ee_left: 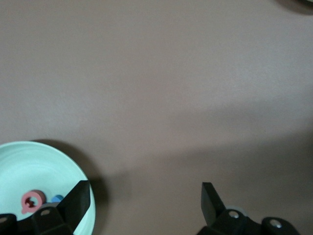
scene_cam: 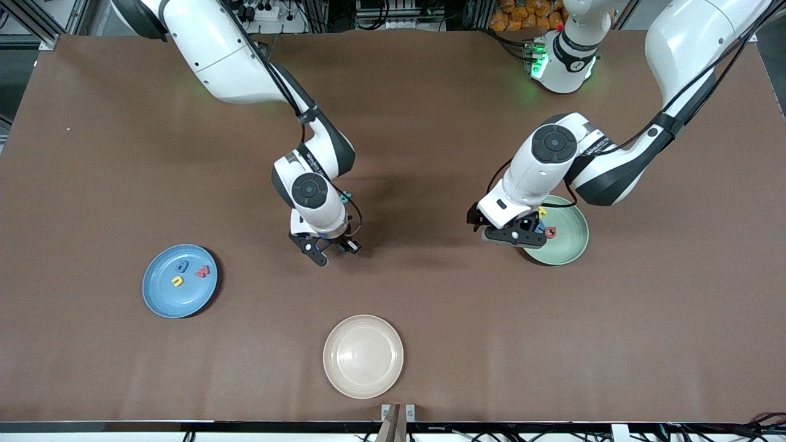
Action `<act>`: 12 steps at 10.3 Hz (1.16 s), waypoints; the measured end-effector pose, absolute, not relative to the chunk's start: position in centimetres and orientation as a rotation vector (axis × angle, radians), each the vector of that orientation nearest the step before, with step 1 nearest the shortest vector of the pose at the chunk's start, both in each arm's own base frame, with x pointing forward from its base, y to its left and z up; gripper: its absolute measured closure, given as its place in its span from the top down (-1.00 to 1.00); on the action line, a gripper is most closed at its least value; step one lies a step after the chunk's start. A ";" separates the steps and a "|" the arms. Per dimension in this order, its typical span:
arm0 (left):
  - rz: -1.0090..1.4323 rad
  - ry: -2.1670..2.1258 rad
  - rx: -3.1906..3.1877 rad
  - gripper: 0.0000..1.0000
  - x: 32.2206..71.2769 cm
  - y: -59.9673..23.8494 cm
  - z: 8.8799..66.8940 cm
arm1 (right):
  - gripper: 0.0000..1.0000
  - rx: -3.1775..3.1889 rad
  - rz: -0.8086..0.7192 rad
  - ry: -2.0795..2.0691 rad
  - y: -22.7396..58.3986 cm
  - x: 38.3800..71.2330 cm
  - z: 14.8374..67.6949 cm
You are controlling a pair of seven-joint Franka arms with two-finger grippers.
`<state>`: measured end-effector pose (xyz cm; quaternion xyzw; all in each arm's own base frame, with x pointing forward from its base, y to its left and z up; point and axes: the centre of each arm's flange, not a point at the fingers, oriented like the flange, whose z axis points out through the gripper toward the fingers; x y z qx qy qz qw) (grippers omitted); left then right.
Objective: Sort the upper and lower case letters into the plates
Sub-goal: 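Grasp the blue lowercase m with the right gripper and lift it, then drop the blue m into the blue plate while the left gripper returns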
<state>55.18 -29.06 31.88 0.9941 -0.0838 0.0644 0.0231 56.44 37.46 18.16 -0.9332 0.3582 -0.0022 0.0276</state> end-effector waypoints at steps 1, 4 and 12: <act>0.211 -0.263 3.080 1.00 55.4 -29.1 32.0 | -0.45 -2.894 -0.028 1.076 36.8 57.4 18.7; 0.249 -0.309 3.087 1.00 55.3 -30.0 32.2 | -0.45 -2.987 -0.036 0.923 29.8 63.2 21.6; 0.471 -0.118 3.029 1.00 48.6 -52.0 28.2 | -0.45 -3.174 0.134 0.395 2.0 69.2 26.7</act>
